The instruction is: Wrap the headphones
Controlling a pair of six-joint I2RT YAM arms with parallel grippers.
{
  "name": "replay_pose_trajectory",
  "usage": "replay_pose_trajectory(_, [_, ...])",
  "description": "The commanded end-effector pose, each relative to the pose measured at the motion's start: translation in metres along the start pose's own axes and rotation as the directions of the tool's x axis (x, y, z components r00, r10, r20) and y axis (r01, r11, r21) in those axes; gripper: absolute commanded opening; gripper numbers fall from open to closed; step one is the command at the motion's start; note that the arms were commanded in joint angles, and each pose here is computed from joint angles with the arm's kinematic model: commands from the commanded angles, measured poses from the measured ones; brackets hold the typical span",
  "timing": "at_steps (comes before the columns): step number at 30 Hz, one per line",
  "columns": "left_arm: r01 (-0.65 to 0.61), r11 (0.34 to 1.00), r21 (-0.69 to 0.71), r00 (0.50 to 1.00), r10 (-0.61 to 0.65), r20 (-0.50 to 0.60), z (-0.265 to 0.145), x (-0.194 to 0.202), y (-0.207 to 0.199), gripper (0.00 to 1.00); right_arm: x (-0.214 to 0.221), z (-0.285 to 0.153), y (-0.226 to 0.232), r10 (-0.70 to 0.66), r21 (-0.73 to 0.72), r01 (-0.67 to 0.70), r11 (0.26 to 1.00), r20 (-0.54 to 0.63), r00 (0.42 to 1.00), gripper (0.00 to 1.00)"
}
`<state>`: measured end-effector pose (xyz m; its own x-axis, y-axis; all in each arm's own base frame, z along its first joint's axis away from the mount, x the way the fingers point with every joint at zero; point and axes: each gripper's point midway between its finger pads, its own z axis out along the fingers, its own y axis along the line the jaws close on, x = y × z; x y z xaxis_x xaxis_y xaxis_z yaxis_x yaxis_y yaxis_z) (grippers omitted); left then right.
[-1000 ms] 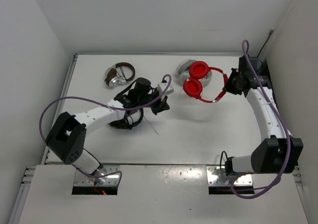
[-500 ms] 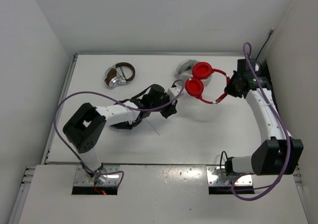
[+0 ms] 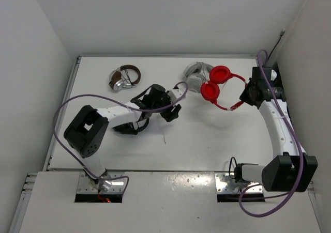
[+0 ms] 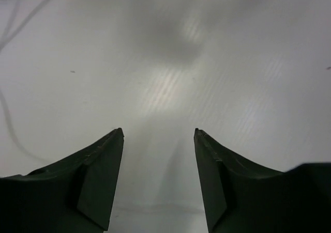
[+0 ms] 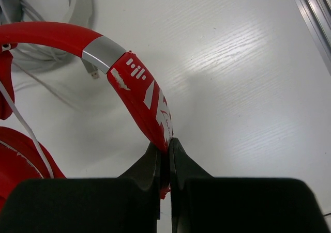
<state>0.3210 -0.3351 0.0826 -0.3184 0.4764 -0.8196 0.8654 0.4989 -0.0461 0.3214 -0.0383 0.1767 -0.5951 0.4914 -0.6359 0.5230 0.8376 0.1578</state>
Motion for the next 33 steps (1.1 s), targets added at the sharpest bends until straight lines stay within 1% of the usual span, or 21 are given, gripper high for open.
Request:
replay_pose_trajectory(1, [-0.151,0.988,-0.042,0.984,0.155,0.092,-0.026,-0.034,0.035,0.63,-0.017,-0.013,0.012,-0.007,-0.072,0.014,0.997,0.096,0.995,0.00])
replay_pose_trajectory(5, [-0.250,0.968,-0.002,0.958,0.247,0.148,-0.024,-0.049,0.049,0.63,-0.016,-0.015,0.010,-0.006,-0.065,0.013,0.998,0.101,0.995,0.00])
replay_pose_trajectory(6, [-0.259,0.966,-0.027,0.949,0.260,0.177,-0.022,-0.059,0.057,0.63,-0.015,-0.015,0.011,-0.007,-0.074,0.014,0.997,0.096,0.995,0.00])
replay_pose_trajectory(9, [-0.297,0.954,-0.041,0.931,0.299,0.210,-0.004,-0.066,0.066,0.61,-0.013,-0.016,0.016,-0.008,-0.101,0.016,0.995,0.083,0.997,0.00])
replay_pose_trajectory(10, [-0.295,0.955,-0.038,0.933,0.297,0.205,0.002,-0.065,0.069,0.61,-0.015,-0.018,0.016,0.001,-0.114,0.009,0.993,0.087,0.996,0.00])
replay_pose_trajectory(11, [-0.337,0.941,-0.024,0.918,0.334,0.213,0.009,-0.067,0.070,0.60,-0.013,-0.019,0.018,-0.035,-0.133,0.045,0.990,0.081,0.996,0.00])
replay_pose_trajectory(13, [-0.358,0.933,-0.022,0.913,0.355,0.201,0.029,-0.069,0.080,0.60,-0.013,-0.024,0.020,-0.059,-0.171,0.074,0.982,0.092,0.994,0.00])
replay_pose_trajectory(14, [-0.387,0.922,-0.014,0.904,0.383,0.193,0.038,-0.069,0.080,0.60,-0.017,-0.031,0.023,-0.097,-0.195,0.120,0.973,0.126,0.987,0.00])
replay_pose_trajectory(15, [-0.410,0.912,-0.022,0.887,0.404,0.221,0.042,-0.090,0.085,0.59,-0.014,-0.033,0.024,-0.116,-0.213,0.140,0.967,0.124,0.985,0.00])
replay_pose_trajectory(16, [-0.401,0.916,0.017,0.901,0.391,0.186,0.059,-0.073,0.086,0.59,-0.014,-0.036,0.025,-0.129,-0.225,0.157,0.962,0.132,0.983,0.00])
replay_pose_trajectory(18, [-0.397,0.918,0.007,0.902,0.388,0.186,0.070,-0.077,0.099,0.59,-0.015,-0.044,0.028,-0.168,-0.263,0.205,0.943,0.155,0.973,0.00])
replay_pose_trajectory(19, [-0.408,0.913,-0.011,0.892,0.401,0.208,0.073,-0.091,0.104,0.59,-0.011,-0.045,0.028,-0.189,-0.271,0.221,0.937,0.142,0.972,0.00])
replay_pose_trajectory(21, [-0.395,0.918,-0.019,0.901,0.391,0.188,0.087,-0.082,0.118,0.59,-0.009,-0.055,0.029,-0.226,-0.308,0.267,0.913,0.162,0.961,0.00])
replay_pose_trajectory(22, [-0.410,0.911,-0.032,0.890,0.408,0.202,0.089,-0.093,0.122,0.59,-0.007,-0.059,0.029,-0.238,-0.316,0.279,0.907,0.163,0.957,0.00])
replay_pose_trajectory(23, [-0.403,0.915,-0.021,0.897,0.400,0.188,0.092,-0.090,0.123,0.59,-0.003,-0.060,0.031,-0.251,-0.338,0.293,0.895,0.162,0.954,0.00])
replay_pose_trajectory(24, [-0.427,0.904,0.003,0.886,0.417,0.200,0.099,-0.092,0.121,0.59,0.000,-0.063,0.030,-0.271,-0.342,0.313,0.886,0.166,0.948,0.00])
replay_pose_trajectory(27, [-0.429,0.903,0.031,0.891,0.417,0.178,0.109,-0.079,0.122,0.59,0.004,-0.072,0.032,-0.288,-0.357,0.333,0.873,0.175,0.942,0.00])
replay_pose_trajectory(28, [-0.442,0.897,0.024,0.883,0.431,0.185,0.108,-0.083,0.123,0.59,0.006,-0.072,0.035,-0.295,-0.365,0.340,0.867,0.175,0.939,0.00])
replay_pose_trajectory(29, [-0.438,0.898,0.030,0.887,0.426,0.178,0.112,-0.080,0.124,0.59,0.005,-0.076,0.035,-0.300,-0.372,0.351,0.859,0.189,0.935,0.00])
replay_pose_trajectory(31, [-0.448,0.893,0.045,0.883,0.434,0.181,0.116,-0.081,0.123,0.59,0.009,-0.077,0.036,-0.309,-0.377,0.355,0.856,0.178,0.934,0.00])
replay_pose_trajectory(33, [-0.434,0.896,0.096,0.896,0.417,0.156,0.124,-0.066,0.119,0.56,0.005,-0.082,0.037,-0.304,-0.378,0.358,0.854,0.195,0.932,0.00])
